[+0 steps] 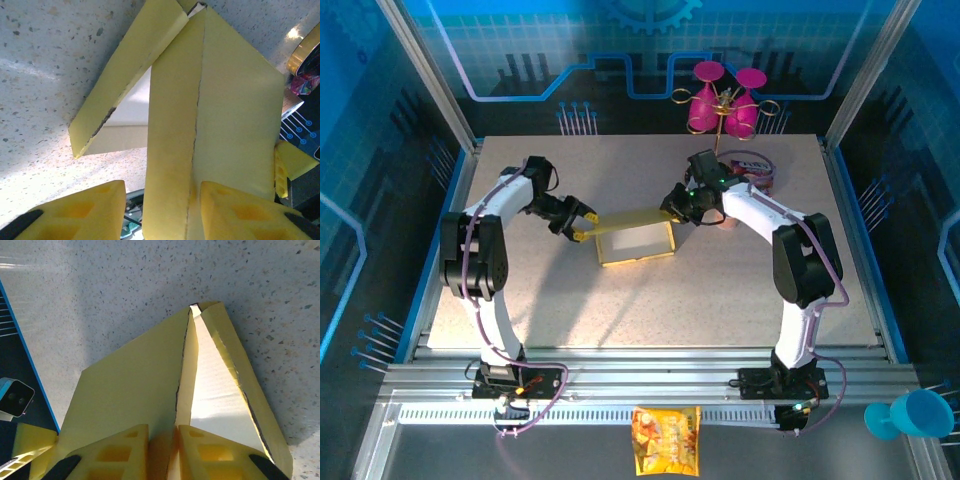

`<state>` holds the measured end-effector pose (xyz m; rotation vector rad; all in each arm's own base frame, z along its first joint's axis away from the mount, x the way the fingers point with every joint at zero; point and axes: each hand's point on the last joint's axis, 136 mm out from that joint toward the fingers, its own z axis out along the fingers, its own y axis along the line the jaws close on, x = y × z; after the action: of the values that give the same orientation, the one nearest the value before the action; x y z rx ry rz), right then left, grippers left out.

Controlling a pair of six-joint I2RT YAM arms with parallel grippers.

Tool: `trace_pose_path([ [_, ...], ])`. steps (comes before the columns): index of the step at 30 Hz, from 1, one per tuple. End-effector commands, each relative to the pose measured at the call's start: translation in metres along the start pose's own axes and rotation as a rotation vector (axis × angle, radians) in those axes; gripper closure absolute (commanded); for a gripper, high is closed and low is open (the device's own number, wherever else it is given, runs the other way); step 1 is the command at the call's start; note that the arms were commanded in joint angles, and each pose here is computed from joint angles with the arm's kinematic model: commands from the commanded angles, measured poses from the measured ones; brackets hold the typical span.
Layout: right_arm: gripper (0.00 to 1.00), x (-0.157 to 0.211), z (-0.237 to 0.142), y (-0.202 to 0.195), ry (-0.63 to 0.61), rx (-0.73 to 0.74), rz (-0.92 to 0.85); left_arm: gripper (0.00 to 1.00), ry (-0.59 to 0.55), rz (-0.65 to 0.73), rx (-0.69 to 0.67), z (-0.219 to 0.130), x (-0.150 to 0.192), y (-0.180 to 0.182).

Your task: Fold the paper box

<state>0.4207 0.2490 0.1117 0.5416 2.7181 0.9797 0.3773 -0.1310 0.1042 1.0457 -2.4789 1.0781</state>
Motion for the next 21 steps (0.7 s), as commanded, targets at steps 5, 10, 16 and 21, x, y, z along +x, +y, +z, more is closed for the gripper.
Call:
trace_pose_path([
  [5, 0.81, 0.012, 0.009, -0.012, 0.024, 0.054, -0.055, 0.67, 0.011, 0.001, -0.015, 0.014, -0.002, 0.011],
  [10, 0.82, 0.018, 0.012, -0.019, 0.036, 0.093, -0.101, 0.70, 0.025, 0.004, -0.035, 0.025, 0.001, 0.019],
  [16, 0.82, 0.022, 0.011, -0.034, 0.043, 0.150, -0.157, 0.70, 0.024, 0.017, -0.084, 0.037, 0.004, 0.032],
  [21, 0.82, 0.024, 0.009, -0.041, 0.043, 0.199, -0.227, 0.68, 0.008, 0.037, -0.139, 0.040, 0.005, 0.044],
])
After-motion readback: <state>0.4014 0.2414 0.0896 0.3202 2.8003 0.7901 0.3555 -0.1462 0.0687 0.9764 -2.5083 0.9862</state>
